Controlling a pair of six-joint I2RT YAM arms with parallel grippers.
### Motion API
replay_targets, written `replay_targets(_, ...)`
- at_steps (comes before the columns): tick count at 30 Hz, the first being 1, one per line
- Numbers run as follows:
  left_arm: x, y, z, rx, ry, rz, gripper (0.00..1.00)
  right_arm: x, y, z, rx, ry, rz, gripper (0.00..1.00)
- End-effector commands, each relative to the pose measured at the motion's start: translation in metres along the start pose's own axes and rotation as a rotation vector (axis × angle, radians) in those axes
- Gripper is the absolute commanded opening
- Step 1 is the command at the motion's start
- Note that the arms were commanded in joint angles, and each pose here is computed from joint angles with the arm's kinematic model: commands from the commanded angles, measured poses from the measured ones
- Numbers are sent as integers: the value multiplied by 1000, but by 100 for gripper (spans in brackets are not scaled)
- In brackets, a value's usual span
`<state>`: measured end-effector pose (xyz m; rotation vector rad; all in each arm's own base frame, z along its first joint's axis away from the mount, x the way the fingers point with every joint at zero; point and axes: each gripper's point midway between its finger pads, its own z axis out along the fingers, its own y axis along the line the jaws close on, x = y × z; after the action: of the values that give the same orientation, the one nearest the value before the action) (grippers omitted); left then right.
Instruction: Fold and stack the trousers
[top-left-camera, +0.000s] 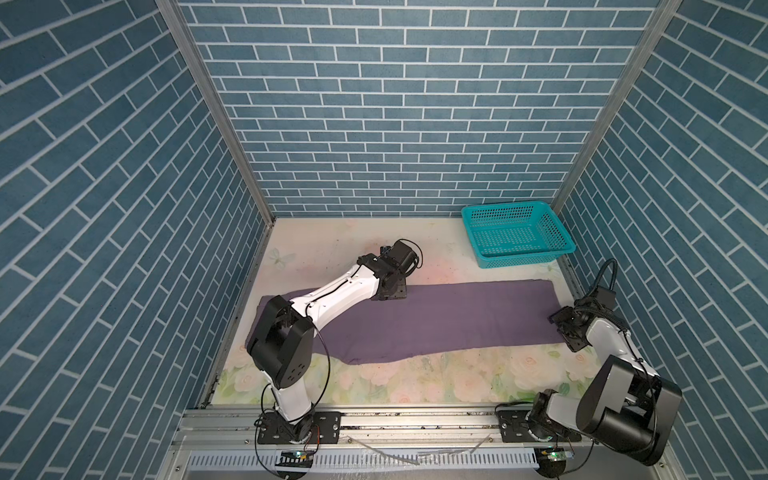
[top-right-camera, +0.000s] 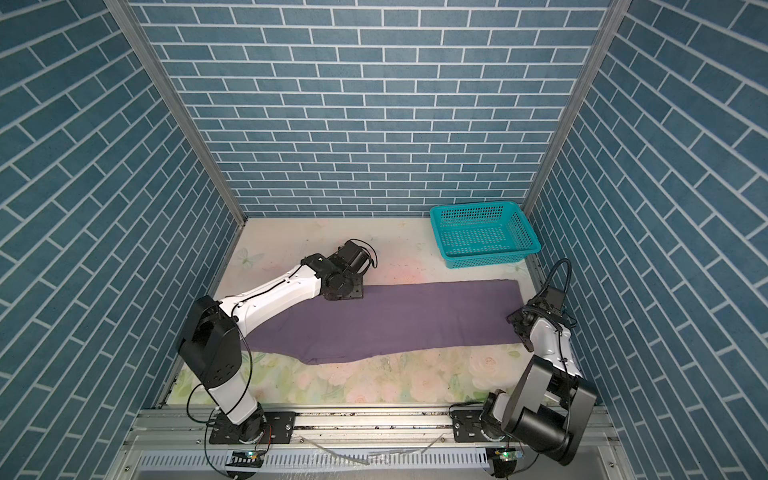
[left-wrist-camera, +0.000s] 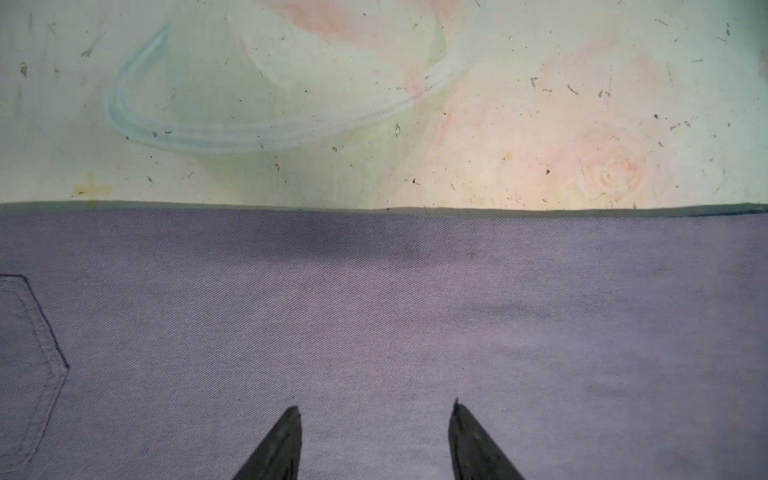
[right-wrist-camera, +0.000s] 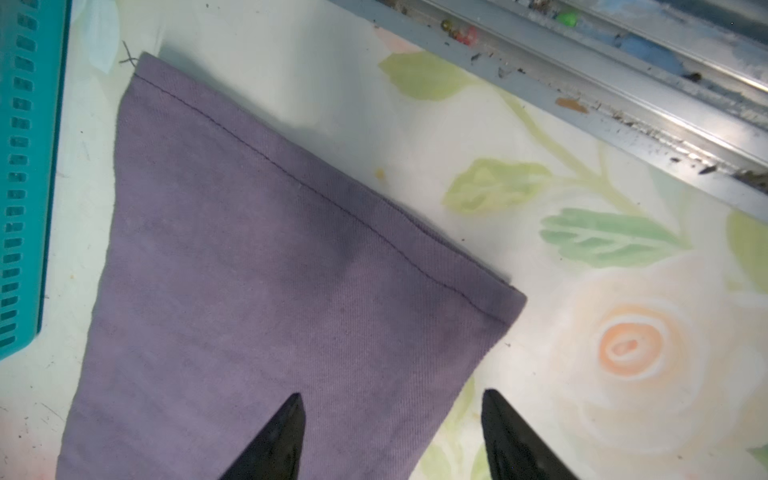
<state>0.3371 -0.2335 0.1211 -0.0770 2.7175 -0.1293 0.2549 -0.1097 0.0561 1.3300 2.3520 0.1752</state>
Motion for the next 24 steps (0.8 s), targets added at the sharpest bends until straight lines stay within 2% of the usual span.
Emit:
replay_targets(1,10,5,11,-29,41,9,58,2,-3,5,-13,19,35,69)
replay_targets(12,13,2,18,-21,59,2,58,-2,-21,34,48,72,90,78)
replay_targets(14,13,1,19,-18,63,0,58,-3,-21,42,39,80,108,75)
replay_targets(17,13,1,20,-17,64,-2,58,-8,-16,50,11,74,112,59)
replay_targets(22,13,-2,23,-14,68,-2,58,-18,-3,52,-51,52,110,7)
replay_targets(23,13,-2,24,-13,71,-4,58,-21,0,49,-59,42,104,0)
replay_targets(24,13,-3,24,-12,73,-4,58,-25,2,46,-63,28,100,0)
